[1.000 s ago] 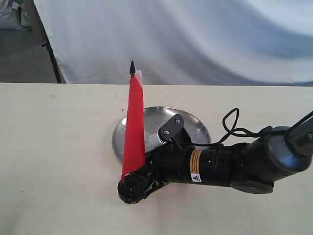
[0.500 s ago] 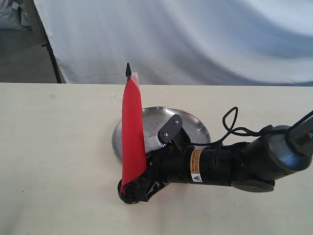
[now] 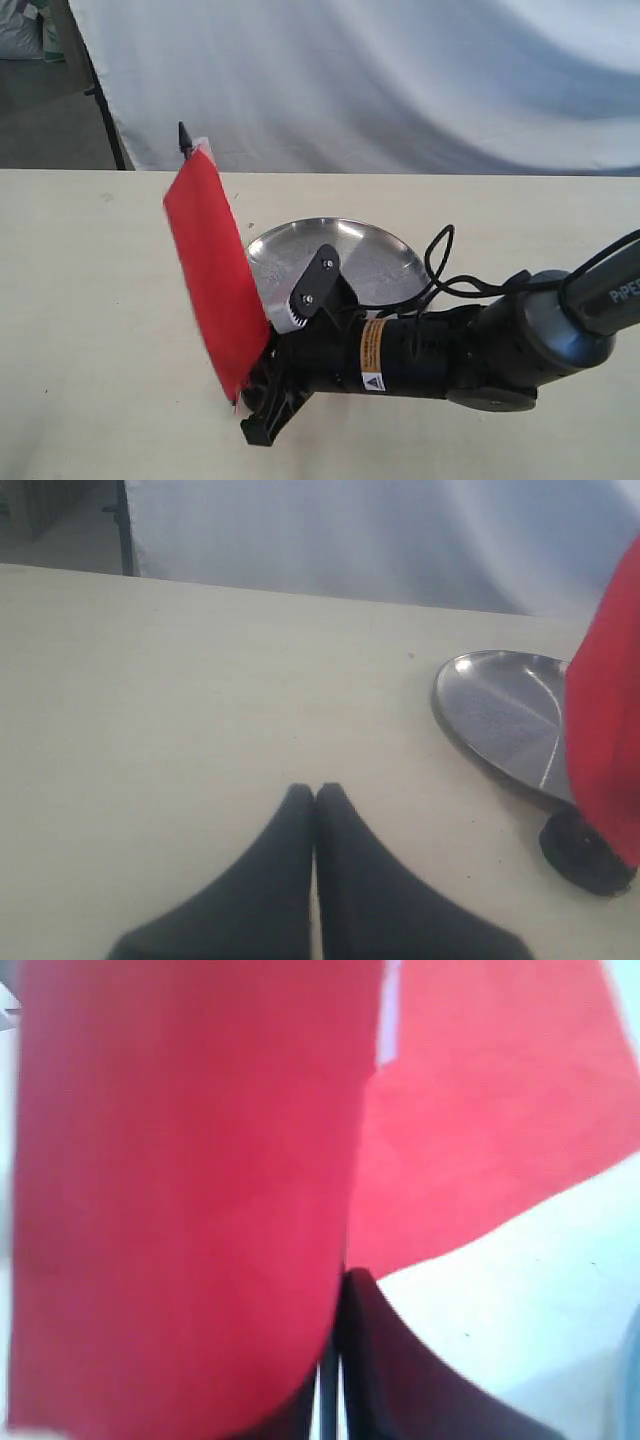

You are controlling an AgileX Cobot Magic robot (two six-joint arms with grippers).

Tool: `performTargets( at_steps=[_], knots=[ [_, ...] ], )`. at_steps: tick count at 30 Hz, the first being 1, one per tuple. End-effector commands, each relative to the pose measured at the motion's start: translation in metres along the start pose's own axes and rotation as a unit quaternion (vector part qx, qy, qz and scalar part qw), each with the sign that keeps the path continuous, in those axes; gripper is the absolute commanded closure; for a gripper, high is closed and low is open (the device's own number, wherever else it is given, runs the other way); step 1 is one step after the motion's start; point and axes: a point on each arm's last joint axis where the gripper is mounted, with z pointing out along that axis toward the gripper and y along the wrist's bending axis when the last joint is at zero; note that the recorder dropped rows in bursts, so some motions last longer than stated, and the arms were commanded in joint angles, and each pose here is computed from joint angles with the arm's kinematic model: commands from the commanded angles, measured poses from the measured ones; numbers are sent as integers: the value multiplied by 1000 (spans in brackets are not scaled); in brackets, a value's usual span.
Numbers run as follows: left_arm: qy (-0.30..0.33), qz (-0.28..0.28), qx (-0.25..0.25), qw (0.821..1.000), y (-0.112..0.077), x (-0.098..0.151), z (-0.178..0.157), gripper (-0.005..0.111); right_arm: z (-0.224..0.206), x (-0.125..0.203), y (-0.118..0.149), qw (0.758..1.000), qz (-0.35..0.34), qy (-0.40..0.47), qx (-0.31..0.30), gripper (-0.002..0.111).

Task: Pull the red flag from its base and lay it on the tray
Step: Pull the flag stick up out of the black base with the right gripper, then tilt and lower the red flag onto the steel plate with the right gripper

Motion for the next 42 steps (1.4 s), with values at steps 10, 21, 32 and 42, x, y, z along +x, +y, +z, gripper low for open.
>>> performTargets(
  at_steps=[10, 21, 32, 42],
  knots=[
    [-1, -6, 0, 1000, 0, 1, 0, 107, -1, -5, -4, 998, 49, -28, 28, 108],
    [-1, -6, 0, 1000, 0, 1, 0, 107, -15, -9, -42, 918, 299, -142, 218, 108],
    [-1, -6, 0, 1000, 0, 1, 0, 107, -29, 5, -62, 839, 390, -148, 350, 108],
    [-1, -6, 0, 1000, 0, 1, 0, 107, -11, 29, -67, 836, 411, -28, 363, 108]
  ],
)
